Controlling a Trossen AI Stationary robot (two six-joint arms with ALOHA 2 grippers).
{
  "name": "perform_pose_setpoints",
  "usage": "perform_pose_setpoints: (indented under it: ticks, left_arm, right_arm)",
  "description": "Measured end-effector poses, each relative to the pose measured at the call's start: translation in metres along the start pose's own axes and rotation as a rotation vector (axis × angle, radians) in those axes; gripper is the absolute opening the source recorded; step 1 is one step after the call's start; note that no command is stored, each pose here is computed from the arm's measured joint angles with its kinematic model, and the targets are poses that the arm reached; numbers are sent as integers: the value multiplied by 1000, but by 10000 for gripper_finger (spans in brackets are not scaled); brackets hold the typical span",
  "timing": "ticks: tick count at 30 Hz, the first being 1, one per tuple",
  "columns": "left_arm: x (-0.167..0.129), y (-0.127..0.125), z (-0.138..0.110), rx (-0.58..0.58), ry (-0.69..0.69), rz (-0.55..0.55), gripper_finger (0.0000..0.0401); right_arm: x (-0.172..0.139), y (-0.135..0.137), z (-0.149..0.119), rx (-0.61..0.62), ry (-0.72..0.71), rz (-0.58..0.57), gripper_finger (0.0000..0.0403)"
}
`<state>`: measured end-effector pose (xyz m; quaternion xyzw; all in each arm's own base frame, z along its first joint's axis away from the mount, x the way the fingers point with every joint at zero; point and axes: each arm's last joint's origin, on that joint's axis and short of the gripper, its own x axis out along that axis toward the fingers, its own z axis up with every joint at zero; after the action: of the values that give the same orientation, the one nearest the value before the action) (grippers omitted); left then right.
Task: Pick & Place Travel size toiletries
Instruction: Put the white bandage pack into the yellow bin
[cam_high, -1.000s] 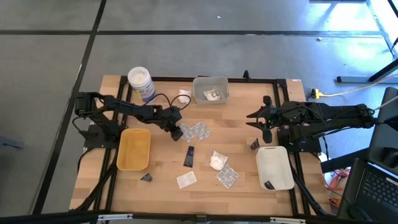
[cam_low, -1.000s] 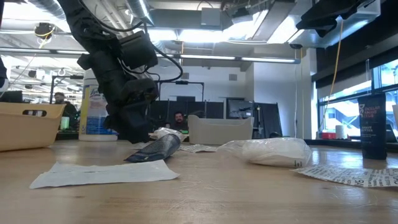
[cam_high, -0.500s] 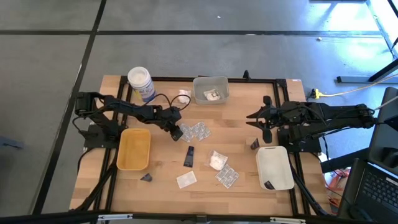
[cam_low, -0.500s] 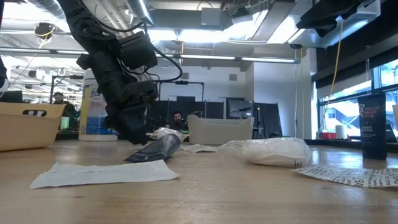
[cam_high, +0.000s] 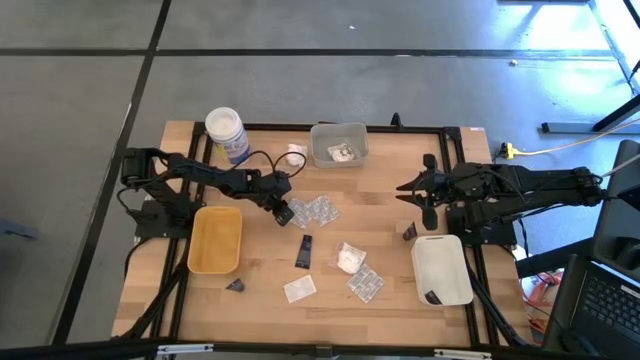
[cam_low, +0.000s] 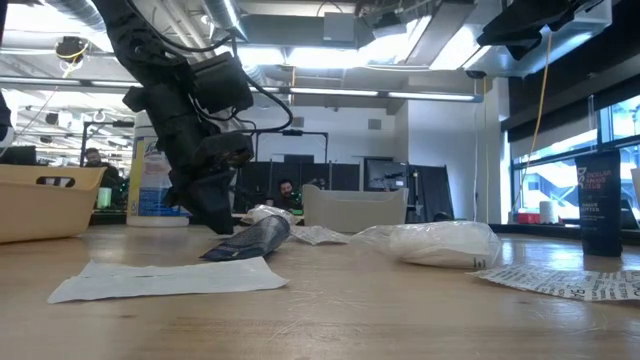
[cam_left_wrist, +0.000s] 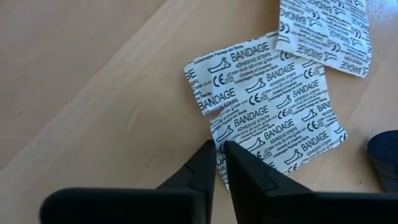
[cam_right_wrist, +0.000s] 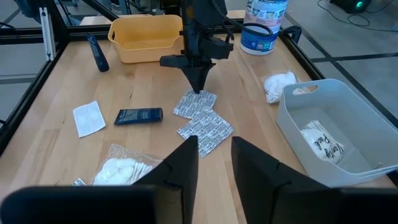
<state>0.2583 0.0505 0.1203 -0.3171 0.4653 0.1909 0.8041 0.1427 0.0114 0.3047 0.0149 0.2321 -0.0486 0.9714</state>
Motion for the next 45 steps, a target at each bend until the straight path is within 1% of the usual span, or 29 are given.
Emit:
perform_pose_setpoints:
  ticks: [5, 13, 21, 23, 25, 29, 37, 45]
  left_arm:
    - [0, 0, 0, 0, -1, -1, 4]
    - [0, 3, 0, -4, 22, -7, 2]
    - [-7, 7, -1, -33, 104, -96, 3]
    - [-12, 7, -2, -33, 123, -114, 2]
    - [-20, 6, 0, -28, 110, -133, 2]
    - [-36, 5, -2, -19, 107, -135, 2]
    - [-75, 1, -8, 11, 84, -213, 2]
    - [-104, 2, -17, 21, 63, -229, 2]
  right_arm:
    - [0, 0, 0, 0, 0, 0, 100]
    - [0, 0, 0, 0, 0, 0, 118]
    - [0, 0, 0, 0, 0, 0, 137]
    - [0, 0, 0, 0, 0, 0, 140]
    - [0, 0, 0, 0, 0, 0, 143]
    - [0, 0, 0, 0, 0, 0, 149]
    - [0, 0, 0, 0, 0, 0, 159]
    - [0, 0, 0, 0, 0, 0, 167]
